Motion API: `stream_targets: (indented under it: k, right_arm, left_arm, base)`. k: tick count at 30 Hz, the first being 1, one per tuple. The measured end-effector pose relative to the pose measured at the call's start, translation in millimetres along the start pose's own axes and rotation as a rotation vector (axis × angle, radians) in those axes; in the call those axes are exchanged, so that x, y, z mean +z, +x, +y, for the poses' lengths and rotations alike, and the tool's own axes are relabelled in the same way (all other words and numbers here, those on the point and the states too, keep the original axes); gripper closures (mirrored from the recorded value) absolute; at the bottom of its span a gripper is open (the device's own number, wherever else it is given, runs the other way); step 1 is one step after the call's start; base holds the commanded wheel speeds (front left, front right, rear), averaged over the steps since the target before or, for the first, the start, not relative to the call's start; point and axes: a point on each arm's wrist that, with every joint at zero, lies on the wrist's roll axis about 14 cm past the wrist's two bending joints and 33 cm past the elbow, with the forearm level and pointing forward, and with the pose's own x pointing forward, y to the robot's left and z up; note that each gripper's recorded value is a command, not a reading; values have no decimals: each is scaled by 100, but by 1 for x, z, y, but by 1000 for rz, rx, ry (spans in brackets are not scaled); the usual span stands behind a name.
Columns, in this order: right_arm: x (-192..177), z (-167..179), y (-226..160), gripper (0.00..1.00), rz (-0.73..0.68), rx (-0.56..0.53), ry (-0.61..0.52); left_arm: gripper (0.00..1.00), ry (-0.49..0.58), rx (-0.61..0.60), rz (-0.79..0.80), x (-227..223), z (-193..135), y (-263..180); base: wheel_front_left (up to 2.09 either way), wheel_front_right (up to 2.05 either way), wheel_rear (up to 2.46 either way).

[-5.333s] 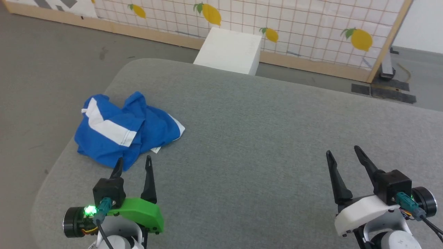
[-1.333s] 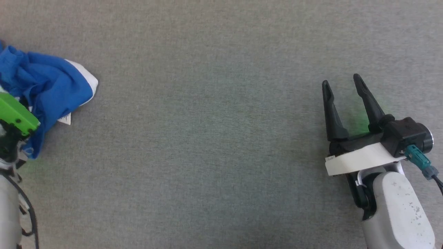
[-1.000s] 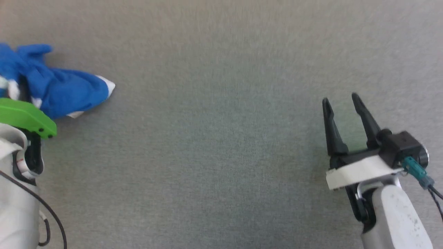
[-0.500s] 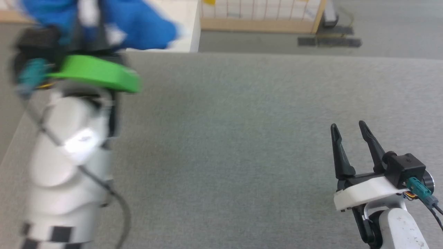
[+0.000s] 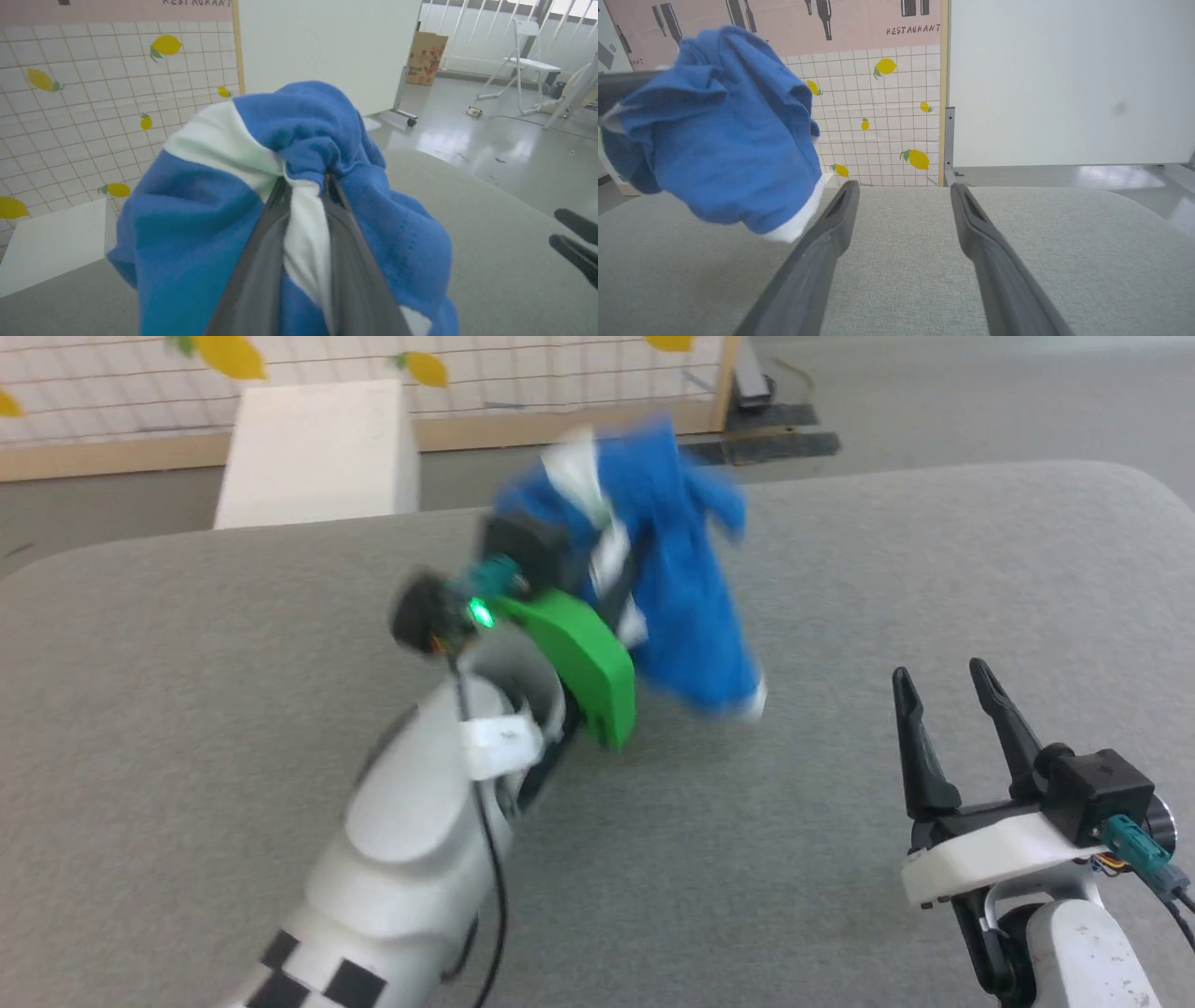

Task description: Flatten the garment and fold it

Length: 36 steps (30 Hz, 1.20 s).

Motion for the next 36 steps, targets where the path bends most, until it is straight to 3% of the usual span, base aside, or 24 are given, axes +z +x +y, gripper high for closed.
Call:
stream_targets:
  k: [6, 7, 8, 9, 10, 13, 17, 20, 21, 25, 31, 36]
  right_arm:
    - [-2, -20, -11, 0, 13, -61, -15]
    - [-2, -22, -12, 0, 15, -66, -16]
    - [-2, -24, -13, 0, 17, -72, -18]
    - [-3, -26, -14, 0, 18, -78, -19]
    - [-3, -27, -15, 0, 19, -81, -20]
    - [-3, -26, -14, 0, 19, -79, -20]
    - [-2, -19, -10, 0, 16, -55, -15]
    - [-1, -11, -6, 0, 11, -32, -14]
    - [-1, -5, -3, 0, 10, -13, -10]
    - [0, 7, 2, 0, 4, 20, -5]
    - [0, 24, 8, 0, 3, 71, 0]
    - [-7, 50, 10, 0, 34, 150, -30]
  left_arm:
    - [100, -75, -94, 600, -146, -33, -33]
    - [95, -86, -97, 660, -159, -34, -40]
    - [53, -93, -104, 729, -172, -36, -47]
    - [34, -90, -109, 795, -183, -37, -55]
    - [0, -85, -115, 834, -189, -39, -59]
    - [0, -101, -117, 842, -189, -40, -60]
    - [0, -143, -87, 655, -156, -32, -43]
    - [0, -178, -48, 423, -116, -20, -29]
    - [0, -182, 15, 240, -85, -2, -27]
    - [0, -123, 201, -48, -38, 49, -47]
    - [0, -26, 402, -130, -25, 98, -101]
    - [0, 37, 511, -173, -15, 117, -139]
  base:
    - [0, 0, 0]
    - [0, 0, 0]
    - [0, 0, 0]
    - [0, 0, 0]
    - [0, 0, 0]
    - [0, 0, 0]
    - [0, 0, 0]
    - [0, 0, 0]
    - [0, 0, 0]
    - [0, 0, 0]
    - [0, 0, 0]
    - [0, 0, 0]
